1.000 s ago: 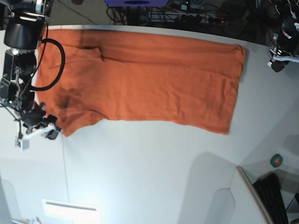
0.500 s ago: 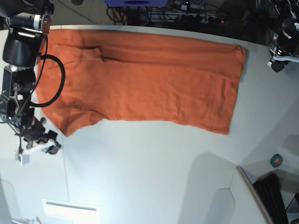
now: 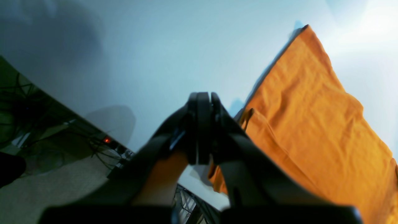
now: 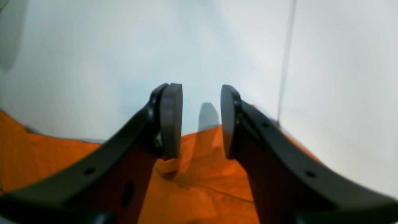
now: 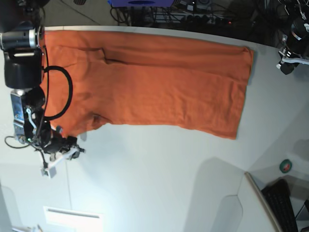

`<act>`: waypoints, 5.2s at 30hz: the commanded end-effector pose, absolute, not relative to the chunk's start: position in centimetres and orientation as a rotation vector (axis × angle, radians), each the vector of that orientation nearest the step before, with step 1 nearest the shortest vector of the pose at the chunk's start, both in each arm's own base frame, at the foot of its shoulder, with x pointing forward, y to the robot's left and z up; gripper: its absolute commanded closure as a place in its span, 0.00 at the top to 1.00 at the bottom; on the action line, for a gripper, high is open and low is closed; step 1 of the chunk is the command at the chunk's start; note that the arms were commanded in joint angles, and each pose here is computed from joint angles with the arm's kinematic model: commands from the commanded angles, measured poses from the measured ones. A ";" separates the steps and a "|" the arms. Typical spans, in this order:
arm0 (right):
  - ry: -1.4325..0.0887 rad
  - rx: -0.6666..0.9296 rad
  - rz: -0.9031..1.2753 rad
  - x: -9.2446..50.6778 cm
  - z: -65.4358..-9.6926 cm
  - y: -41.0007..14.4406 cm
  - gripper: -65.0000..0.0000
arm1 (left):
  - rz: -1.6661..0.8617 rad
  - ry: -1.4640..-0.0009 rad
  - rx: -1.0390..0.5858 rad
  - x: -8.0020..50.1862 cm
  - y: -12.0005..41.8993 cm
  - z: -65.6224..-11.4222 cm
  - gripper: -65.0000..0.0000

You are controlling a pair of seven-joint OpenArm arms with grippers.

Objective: Layout the t-shirt on the table in an organized manner, then fold the t-shirt properly
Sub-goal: 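Pinch the hem corner with the right gripper and the other hem corner with the left, then hold both hem corners and lift them toward the collar edge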

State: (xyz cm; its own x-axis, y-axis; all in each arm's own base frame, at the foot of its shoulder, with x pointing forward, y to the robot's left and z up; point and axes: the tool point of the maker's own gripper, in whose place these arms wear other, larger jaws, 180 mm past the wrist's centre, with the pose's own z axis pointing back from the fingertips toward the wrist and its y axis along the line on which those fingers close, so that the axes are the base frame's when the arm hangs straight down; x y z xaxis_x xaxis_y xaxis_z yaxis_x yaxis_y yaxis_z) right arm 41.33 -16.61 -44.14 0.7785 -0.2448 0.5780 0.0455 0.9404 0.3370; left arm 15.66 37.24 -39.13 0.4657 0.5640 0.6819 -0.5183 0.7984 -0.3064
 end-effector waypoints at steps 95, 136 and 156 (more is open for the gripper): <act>-0.556 0.084 -0.055 42.1 -44.3 -15.2 0.00 | 0.229 -0.696 -0.116 39.3 30.6 -42.6 0.81; -0.631 0.049 -0.184 40.9 -45.4 -20.2 0.00 | 0.167 -0.733 -0.149 41.3 25.6 -46.3 0.00; -0.782 0.071 -0.131 41.2 -42.7 -19.0 0.00 | 0.112 -0.734 -0.102 40.6 27.4 -44.8 0.00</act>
State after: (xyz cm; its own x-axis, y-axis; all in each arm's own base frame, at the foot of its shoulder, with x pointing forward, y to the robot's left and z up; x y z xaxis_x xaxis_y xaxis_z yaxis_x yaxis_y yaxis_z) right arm 39.49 -18.51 -44.60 0.7452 -0.1507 0.6496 0.0981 0.9883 0.1168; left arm 38.98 26.70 -46.61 0.7729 0.1437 0.6180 -0.0719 0.9876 -0.1397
